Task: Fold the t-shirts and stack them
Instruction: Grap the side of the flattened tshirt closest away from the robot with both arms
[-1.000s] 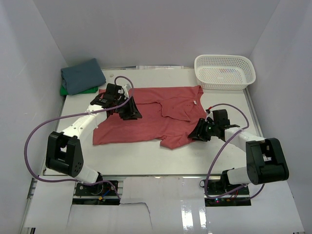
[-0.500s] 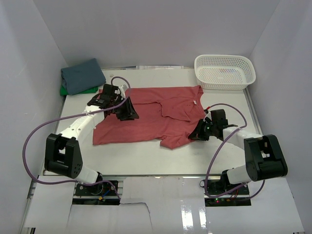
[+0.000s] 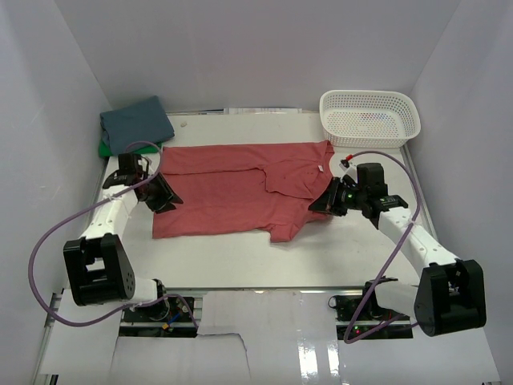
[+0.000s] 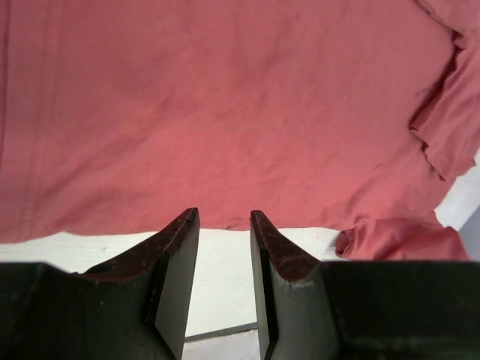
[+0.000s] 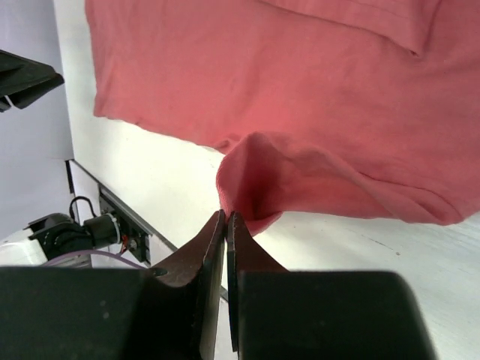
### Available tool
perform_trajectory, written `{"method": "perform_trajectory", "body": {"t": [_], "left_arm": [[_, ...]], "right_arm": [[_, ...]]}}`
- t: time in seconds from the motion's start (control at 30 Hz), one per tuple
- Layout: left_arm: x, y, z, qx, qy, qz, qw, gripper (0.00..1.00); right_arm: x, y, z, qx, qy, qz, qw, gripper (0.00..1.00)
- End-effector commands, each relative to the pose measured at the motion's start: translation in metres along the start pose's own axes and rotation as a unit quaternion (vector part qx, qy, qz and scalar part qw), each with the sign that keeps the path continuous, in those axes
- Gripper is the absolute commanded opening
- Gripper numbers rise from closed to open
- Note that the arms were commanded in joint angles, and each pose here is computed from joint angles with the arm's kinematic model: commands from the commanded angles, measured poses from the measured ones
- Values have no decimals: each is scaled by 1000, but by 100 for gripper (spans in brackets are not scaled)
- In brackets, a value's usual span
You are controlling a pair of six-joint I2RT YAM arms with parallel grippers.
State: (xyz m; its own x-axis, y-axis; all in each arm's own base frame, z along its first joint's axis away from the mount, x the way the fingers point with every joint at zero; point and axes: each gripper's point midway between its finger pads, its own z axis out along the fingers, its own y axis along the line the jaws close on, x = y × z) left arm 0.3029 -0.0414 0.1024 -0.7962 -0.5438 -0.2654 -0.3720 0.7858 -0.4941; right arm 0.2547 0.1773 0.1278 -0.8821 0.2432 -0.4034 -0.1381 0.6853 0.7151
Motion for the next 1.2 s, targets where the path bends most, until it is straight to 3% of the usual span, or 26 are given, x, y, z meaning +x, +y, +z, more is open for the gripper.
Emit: {"method": "perform_trajectory", "body": {"t": [0.0, 0.23, 0.43, 0.77, 1.17], "left_arm": [[-7, 7, -21, -26, -44, 8, 999, 44], [-11, 50, -35, -77, -64, -68, 993, 43], [-11, 88, -49, -68, -89, -157, 981, 42], [32, 99, -15, -58, 23, -287, 956, 40], [13, 114, -17, -101, -25, -301, 948, 42]], "right_arm": [[3, 19, -10, -19, 24, 12, 999, 8], [-9, 29, -8, -31, 21, 23, 999, 8], [-31, 42, -7, -39, 7, 16, 999, 8], [-32, 40, -6, -36, 6, 13, 999, 8], [-23, 40, -4, -53, 14, 15, 998, 8]]}}
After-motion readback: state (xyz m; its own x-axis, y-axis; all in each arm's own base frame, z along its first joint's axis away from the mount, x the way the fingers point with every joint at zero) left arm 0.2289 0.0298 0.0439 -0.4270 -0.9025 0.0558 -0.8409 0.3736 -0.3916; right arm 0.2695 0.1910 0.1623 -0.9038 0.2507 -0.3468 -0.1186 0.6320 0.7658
